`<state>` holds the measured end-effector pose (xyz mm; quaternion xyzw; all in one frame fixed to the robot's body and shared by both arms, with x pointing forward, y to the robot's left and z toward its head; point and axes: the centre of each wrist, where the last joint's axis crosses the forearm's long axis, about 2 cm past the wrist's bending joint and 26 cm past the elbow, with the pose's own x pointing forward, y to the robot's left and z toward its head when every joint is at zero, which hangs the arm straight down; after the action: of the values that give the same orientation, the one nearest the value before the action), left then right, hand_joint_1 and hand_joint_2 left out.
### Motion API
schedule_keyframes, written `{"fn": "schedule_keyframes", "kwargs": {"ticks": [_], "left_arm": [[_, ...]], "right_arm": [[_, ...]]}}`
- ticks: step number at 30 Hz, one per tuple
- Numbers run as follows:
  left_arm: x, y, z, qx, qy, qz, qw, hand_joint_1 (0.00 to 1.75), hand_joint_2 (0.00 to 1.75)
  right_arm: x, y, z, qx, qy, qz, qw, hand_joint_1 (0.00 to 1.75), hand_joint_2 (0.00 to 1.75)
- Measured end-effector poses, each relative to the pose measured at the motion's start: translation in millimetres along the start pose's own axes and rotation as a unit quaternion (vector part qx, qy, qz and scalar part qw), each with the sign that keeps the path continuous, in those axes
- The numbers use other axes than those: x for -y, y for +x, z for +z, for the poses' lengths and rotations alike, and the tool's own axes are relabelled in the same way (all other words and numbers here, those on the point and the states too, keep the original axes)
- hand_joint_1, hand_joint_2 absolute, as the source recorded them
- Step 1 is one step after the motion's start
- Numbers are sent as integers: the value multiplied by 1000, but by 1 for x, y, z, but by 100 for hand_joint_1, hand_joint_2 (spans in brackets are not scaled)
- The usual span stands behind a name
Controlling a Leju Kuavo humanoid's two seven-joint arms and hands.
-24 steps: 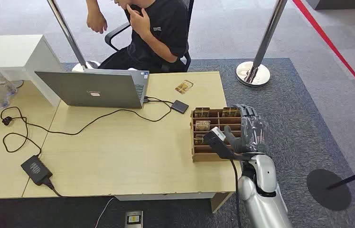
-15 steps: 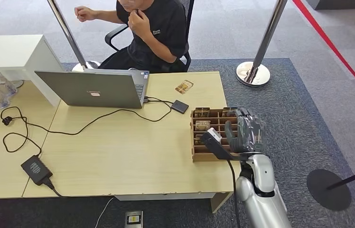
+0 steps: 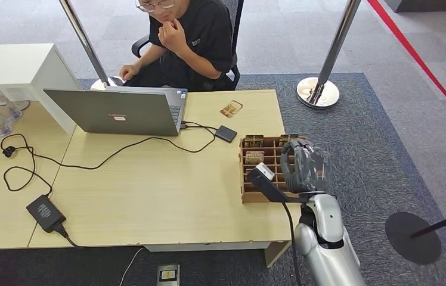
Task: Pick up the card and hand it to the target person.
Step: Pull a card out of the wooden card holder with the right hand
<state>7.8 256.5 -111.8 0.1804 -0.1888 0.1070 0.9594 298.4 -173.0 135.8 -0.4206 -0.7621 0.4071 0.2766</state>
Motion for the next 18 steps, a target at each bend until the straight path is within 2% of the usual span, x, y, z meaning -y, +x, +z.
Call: {"fn": "schedule_keyframes", "kwargs": {"ticks": [1,4,6,8,12,17,18], "left_arm": [[0,0,0,0,0,0,1000,0,0],[-1,0,0,1,1,0,1000,0,0],[-1,0,-1,2,1,-1,1000,0,0],[-2,0,-1,4,1,-1,1000,0,0],[-3,0,-1,7,0,-3,1000,0,0],[-3,0,-1,7,-1,-4,1000,0,0],[-3,0,-1,7,-1,-3,1000,0,0]], "right_arm": [[0,1,0,1,1,-1,1000,113,175],[-1,4,1,7,4,-2,1000,83,175],[-2,7,2,10,5,-4,1000,51,175],[-2,10,3,13,5,-6,1000,32,175],[-1,14,6,15,5,-5,1000,42,175],[-1,20,9,22,7,-7,1000,41,175],[-1,21,9,24,7,-7,1000,45,175]]}}
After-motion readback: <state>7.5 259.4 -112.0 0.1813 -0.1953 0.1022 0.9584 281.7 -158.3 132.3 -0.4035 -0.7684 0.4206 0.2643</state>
